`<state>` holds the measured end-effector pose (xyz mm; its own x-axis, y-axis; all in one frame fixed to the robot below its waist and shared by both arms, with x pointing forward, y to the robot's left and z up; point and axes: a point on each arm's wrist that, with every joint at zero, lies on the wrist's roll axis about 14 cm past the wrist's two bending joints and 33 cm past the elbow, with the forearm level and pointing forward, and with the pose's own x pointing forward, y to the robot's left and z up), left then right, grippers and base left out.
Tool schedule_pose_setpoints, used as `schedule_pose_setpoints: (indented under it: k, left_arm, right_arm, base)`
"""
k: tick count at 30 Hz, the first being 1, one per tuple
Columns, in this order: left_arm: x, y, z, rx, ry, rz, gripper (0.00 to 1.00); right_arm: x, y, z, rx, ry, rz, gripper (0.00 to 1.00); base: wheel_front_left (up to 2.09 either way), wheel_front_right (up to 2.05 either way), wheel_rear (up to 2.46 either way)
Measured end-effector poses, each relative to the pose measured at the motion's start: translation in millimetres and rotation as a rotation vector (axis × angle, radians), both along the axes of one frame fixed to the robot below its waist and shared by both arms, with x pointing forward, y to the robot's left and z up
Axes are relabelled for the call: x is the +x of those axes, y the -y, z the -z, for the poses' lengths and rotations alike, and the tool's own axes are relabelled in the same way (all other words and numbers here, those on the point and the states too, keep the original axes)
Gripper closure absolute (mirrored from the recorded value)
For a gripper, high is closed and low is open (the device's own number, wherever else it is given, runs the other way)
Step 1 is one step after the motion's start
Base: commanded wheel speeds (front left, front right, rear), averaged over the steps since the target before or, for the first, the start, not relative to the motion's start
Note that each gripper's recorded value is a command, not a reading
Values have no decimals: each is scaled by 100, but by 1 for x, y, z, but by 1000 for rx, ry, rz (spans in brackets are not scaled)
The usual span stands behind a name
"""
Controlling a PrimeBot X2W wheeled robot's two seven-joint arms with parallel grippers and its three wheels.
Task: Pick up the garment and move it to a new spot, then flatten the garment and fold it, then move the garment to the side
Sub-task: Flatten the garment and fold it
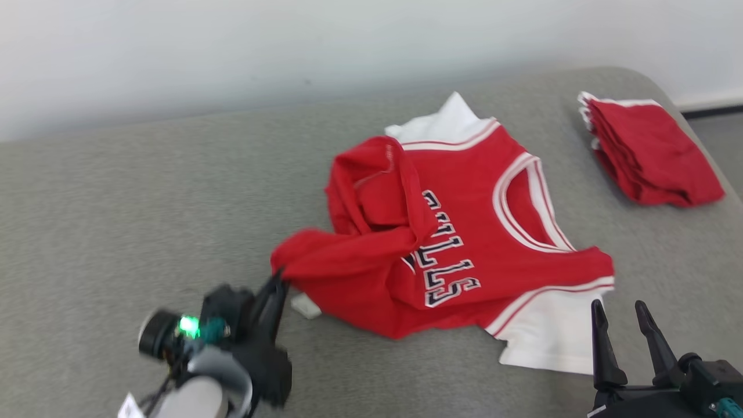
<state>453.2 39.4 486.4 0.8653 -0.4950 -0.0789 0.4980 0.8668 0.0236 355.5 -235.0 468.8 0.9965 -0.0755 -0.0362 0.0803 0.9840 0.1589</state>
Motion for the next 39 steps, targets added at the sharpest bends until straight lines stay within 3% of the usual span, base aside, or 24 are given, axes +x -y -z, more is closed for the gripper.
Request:
schedule_pose_setpoints:
  k: [12, 19, 20, 21, 22, 30, 39]
  left_arm:
    - [-94, -72, 22, -23, -175, -224, 100]
    - [-119, -74, 45, -84, -276, -273, 100]
    - [-119, -73, 46, -92, -277, -274, 83]
    - [-119, -73, 48, -91, -278, -274, 51]
    - [-118, -72, 48, -99, -274, -274, 0]
    - [-86, -78, -7, -192, -31, -291, 0]
    - [-52, -79, -44, -172, 120, -278, 0]
  right_arm:
    - [19, -38, -5, 9, 23, -117, 0]
    - [22, -37, 0, 0, 7, -126, 0]
    - [22, -37, 0, 0, 5, -125, 0]
    - [22, -37, 1, -1, 4, -125, 0]
    - [22, -36, 1, -2, 3, -124, 0]
    - [19, -30, 0, -2, 6, -103, 0]
    - [13, -22, -2, -5, 10, -79, 0]
  base:
    - [0, 0, 0]
    - [0, 0, 0]
    - [0, 0, 0]
    - [0, 0, 0]
    - [0, 0, 0]
    - [0, 0, 0]
    - [0, 0, 0]
